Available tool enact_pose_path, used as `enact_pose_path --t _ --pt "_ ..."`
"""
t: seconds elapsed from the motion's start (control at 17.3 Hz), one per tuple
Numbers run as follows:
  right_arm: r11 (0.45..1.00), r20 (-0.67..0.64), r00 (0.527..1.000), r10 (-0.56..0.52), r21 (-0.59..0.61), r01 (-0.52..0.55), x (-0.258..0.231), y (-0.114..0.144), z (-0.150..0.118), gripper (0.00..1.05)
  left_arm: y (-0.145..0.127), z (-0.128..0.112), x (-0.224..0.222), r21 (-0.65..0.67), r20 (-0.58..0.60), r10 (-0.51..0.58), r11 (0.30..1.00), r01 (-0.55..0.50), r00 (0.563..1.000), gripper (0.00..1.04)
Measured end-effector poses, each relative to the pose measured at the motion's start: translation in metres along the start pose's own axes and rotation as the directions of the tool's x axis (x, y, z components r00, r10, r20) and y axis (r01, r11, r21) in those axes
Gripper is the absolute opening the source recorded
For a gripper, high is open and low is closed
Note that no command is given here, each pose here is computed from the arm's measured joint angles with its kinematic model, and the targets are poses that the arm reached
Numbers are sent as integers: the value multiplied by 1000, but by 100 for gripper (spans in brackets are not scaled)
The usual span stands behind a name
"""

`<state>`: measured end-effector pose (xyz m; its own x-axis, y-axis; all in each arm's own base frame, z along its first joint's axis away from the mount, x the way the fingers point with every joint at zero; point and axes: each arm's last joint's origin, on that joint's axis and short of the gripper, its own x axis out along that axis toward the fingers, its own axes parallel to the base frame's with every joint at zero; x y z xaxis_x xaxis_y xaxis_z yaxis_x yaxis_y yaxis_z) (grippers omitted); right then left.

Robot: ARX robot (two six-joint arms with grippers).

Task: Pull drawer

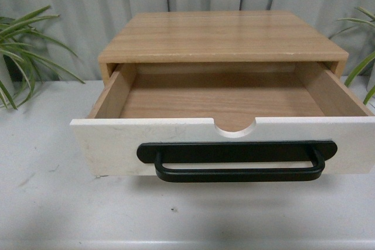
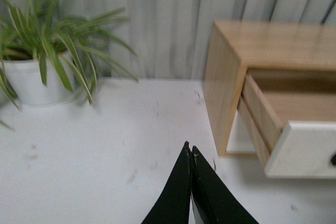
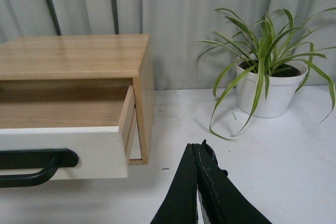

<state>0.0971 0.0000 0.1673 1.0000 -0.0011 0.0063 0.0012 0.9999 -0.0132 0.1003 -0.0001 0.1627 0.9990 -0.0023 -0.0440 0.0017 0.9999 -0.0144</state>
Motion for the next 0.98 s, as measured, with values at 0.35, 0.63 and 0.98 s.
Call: enact_pose_path --t 0.35,0.63,0.98 --pt "1000 -1 1000 1 0 -1 0 0 0 2 0 3 -3 0 39 2 1000 -2 999 2" --pt "1000 -1 1000 1 -1 -1 0 0 0 3 0 3 -3 0 41 2 1000 -2 999 3" --pt "1000 -1 1000 1 0 -1 0 0 0 52 0 3 -3 0 41 2 1000 -2 999 54"
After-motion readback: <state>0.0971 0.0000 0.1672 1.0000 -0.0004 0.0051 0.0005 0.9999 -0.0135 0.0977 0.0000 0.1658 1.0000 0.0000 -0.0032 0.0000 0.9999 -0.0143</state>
